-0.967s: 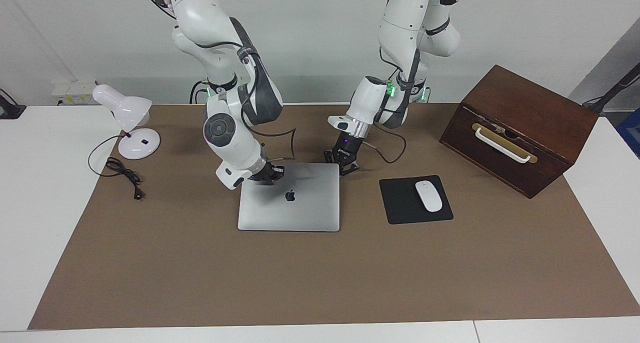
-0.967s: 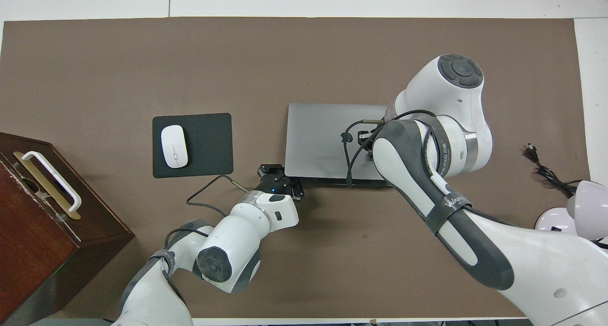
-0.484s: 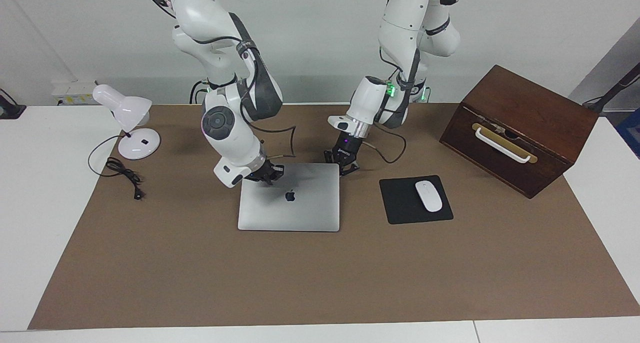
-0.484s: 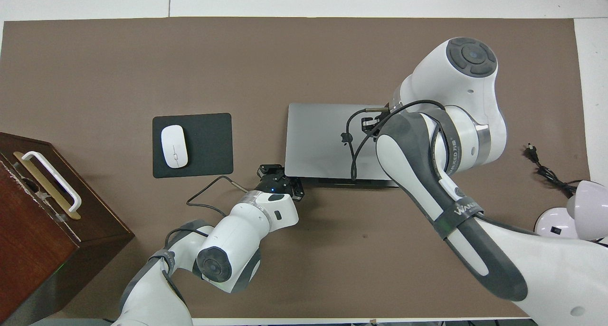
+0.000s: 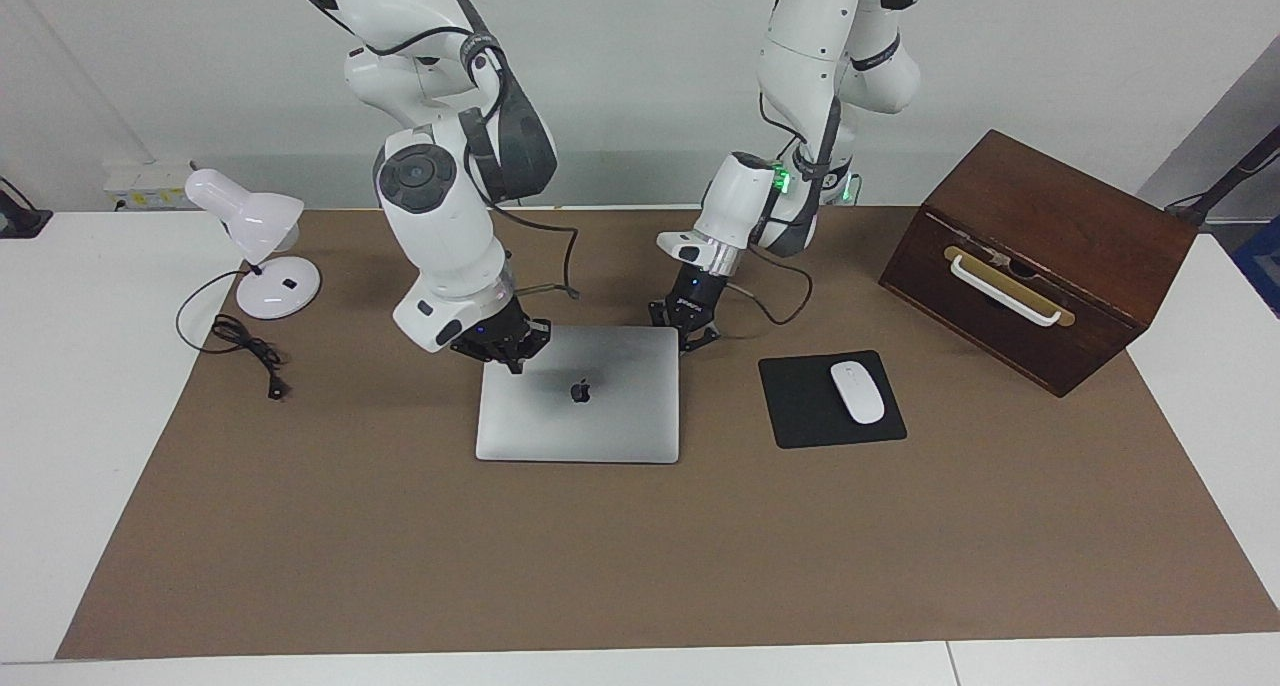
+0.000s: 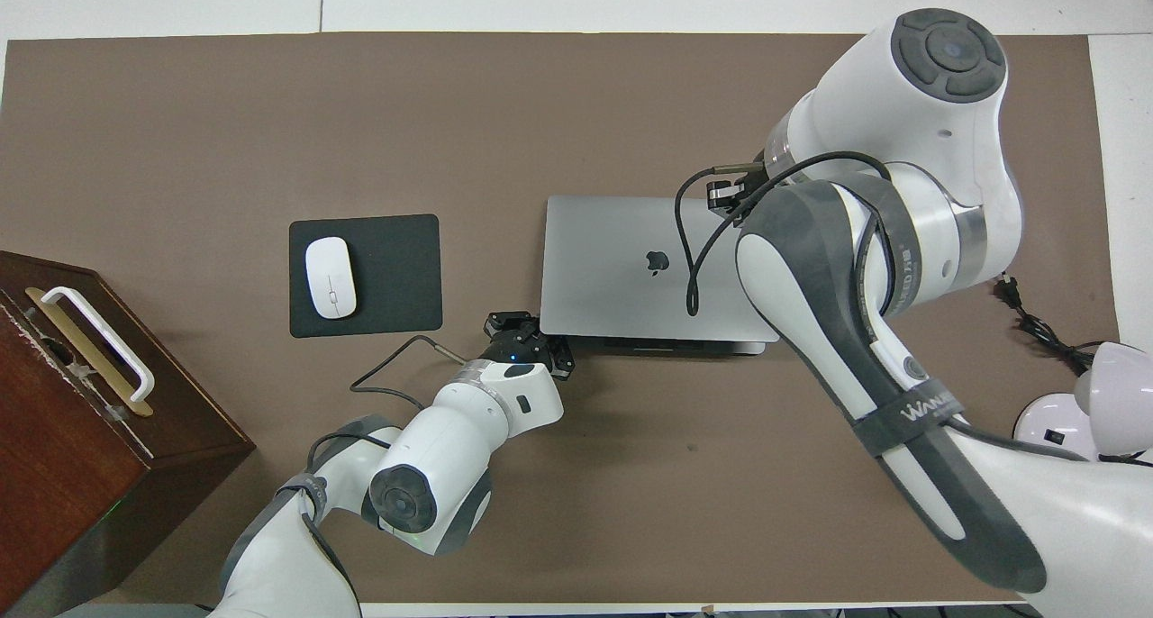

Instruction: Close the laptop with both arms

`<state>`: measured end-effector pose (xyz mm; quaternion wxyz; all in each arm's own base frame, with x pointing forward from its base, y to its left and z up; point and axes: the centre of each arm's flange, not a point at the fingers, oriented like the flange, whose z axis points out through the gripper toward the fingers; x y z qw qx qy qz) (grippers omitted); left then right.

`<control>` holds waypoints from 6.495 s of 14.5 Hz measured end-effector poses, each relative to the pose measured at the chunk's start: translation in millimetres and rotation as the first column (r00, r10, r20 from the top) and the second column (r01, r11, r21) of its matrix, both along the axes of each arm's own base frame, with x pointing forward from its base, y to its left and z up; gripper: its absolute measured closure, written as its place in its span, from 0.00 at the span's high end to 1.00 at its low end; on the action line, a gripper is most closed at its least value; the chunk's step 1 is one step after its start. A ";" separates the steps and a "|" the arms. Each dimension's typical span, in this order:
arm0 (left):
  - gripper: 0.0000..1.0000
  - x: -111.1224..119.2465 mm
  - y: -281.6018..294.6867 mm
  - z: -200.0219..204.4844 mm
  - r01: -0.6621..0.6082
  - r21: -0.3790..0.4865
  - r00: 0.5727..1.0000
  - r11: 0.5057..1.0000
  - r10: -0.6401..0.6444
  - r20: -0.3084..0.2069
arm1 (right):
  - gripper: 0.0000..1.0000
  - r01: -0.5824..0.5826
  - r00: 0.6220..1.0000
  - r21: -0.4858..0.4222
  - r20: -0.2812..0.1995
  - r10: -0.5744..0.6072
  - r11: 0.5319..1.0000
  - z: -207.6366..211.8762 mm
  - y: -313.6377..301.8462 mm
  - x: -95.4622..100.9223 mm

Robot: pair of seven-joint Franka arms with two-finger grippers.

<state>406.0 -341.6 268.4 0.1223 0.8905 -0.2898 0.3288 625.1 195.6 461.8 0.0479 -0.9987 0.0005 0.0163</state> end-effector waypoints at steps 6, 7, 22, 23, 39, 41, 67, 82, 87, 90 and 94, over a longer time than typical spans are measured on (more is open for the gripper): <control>0.01 7.6 13.5 53.6 -0.005 0.045 0.994 0.999 0.010 -0.107 | 0.01 0.013 1.000 -0.001 0.004 -0.013 1.000 47.2 -16.3 -9.1; 0.01 7.8 17.4 63.6 -0.005 0.058 0.991 0.998 0.012 -0.134 | 0.09 0.025 1.000 -0.002 0.005 -0.025 1.000 56.8 -25.8 -11.1; 0.01 -21.7 101.6 212.4 -0.014 0.170 0.912 0.985 0.082 -0.401 | 1.00 0.068 0.998 -0.050 -0.004 -0.068 0.996 140.0 -88.5 -57.9; 0.01 -21.4 108.5 220.8 -0.024 0.177 0.902 0.984 0.097 -0.420 | 1.00 0.070 0.997 -0.052 -0.010 -0.070 0.996 143.0 -93.2 -63.5; 1.00 42.4 314.1 315.1 -0.468 0.209 0.714 0.859 0.507 -0.483 | 1.00 0.086 0.996 -0.069 -0.027 -0.088 0.994 136.4 -136.0 -76.0; 1.00 44.8 324.4 333.9 -0.499 0.210 0.714 0.841 0.536 -0.452 | 1.00 0.080 0.996 -0.068 -0.023 -0.082 0.994 136.8 -146.5 -74.7; 1.00 116.2 340.9 384.1 -0.455 0.335 0.631 0.825 0.564 -0.533 | 1.00 0.065 0.997 -0.058 0.040 -0.063 0.996 160.3 -178.5 -69.0; 1.00 115.4 342.2 374.8 -0.433 0.391 0.611 0.812 0.584 -0.535 | 1.00 0.061 0.997 -0.058 0.045 -0.058 0.996 162.3 -176.0 -69.0; 1.00 115.2 338.6 374.6 -0.426 0.394 0.614 0.814 0.580 -0.536 | 1.00 0.060 0.997 -0.058 0.045 -0.058 0.997 162.4 -175.5 -69.0; 1.00 115.1 336.4 374.6 -0.423 0.394 0.616 0.816 0.578 -0.536 | 1.00 0.060 0.997 -0.058 0.045 -0.057 0.997 162.4 -175.4 -69.0; 1.00 115.1 335.9 374.6 -0.422 0.394 0.617 0.817 0.577 -0.536 | 1.00 0.060 0.997 -0.058 0.045 -0.057 0.997 162.4 -175.4 -69.0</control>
